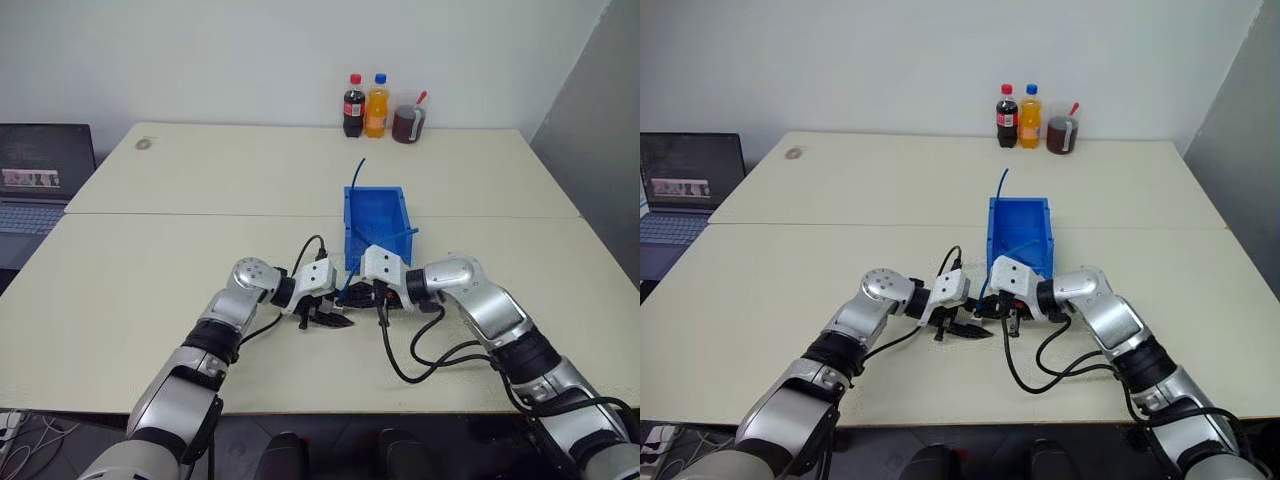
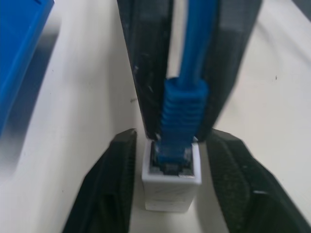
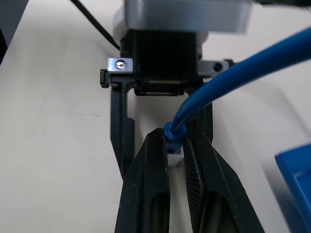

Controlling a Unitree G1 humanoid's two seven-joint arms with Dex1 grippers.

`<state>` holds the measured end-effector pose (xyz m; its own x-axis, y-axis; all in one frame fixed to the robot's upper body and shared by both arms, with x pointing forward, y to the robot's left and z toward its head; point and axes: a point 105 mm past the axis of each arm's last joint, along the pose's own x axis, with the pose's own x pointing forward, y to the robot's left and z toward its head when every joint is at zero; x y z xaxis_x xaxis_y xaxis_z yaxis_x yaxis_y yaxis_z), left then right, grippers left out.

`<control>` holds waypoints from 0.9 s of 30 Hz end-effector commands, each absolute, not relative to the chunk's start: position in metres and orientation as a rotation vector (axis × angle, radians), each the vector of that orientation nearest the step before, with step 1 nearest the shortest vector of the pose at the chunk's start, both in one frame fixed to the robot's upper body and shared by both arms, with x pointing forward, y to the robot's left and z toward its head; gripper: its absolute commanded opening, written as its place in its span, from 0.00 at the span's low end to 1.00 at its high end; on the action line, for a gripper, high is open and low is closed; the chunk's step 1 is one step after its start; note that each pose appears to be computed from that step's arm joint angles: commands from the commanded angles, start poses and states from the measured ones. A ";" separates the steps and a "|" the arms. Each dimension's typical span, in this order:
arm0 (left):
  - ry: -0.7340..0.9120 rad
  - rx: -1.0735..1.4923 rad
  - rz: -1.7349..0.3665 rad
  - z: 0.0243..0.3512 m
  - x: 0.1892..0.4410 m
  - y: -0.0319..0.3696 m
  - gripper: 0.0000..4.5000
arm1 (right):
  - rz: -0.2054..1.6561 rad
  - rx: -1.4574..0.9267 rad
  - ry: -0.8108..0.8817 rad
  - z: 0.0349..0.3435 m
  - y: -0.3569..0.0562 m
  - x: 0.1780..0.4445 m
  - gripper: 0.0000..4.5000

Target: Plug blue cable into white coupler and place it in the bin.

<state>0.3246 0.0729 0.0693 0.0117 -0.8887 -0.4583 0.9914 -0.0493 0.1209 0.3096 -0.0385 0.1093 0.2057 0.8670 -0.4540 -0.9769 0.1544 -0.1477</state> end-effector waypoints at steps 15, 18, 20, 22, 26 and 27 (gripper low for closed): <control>0.018 0.266 -1.160 0.172 0.296 0.107 1.00 | 0.960 0.061 0.276 0.243 -0.102 0.374 0.04; 0.007 0.226 -1.100 0.174 0.298 0.104 1.00 | 0.893 0.051 0.269 0.244 -0.110 0.399 0.04; 0.000 0.197 -1.057 0.172 0.298 0.103 1.00 | 0.880 0.045 0.269 0.244 -0.110 0.409 0.19; -0.005 0.186 -1.024 0.172 0.298 0.103 1.00 | 0.877 0.045 0.270 0.245 -0.109 0.414 0.27; -0.067 0.145 -0.890 0.184 0.306 0.110 1.00 | 0.859 0.037 0.259 0.246 -0.111 0.421 0.48; -0.078 0.134 -0.885 0.188 0.306 0.109 1.00 | 0.864 0.036 0.259 0.246 -0.110 0.420 0.55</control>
<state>0.3079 0.1083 0.1680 0.6128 -0.7883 -0.0556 0.7881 0.6044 0.1163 0.4205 -0.1136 0.2269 0.6218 0.7395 -0.2579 -0.7214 0.6690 0.1790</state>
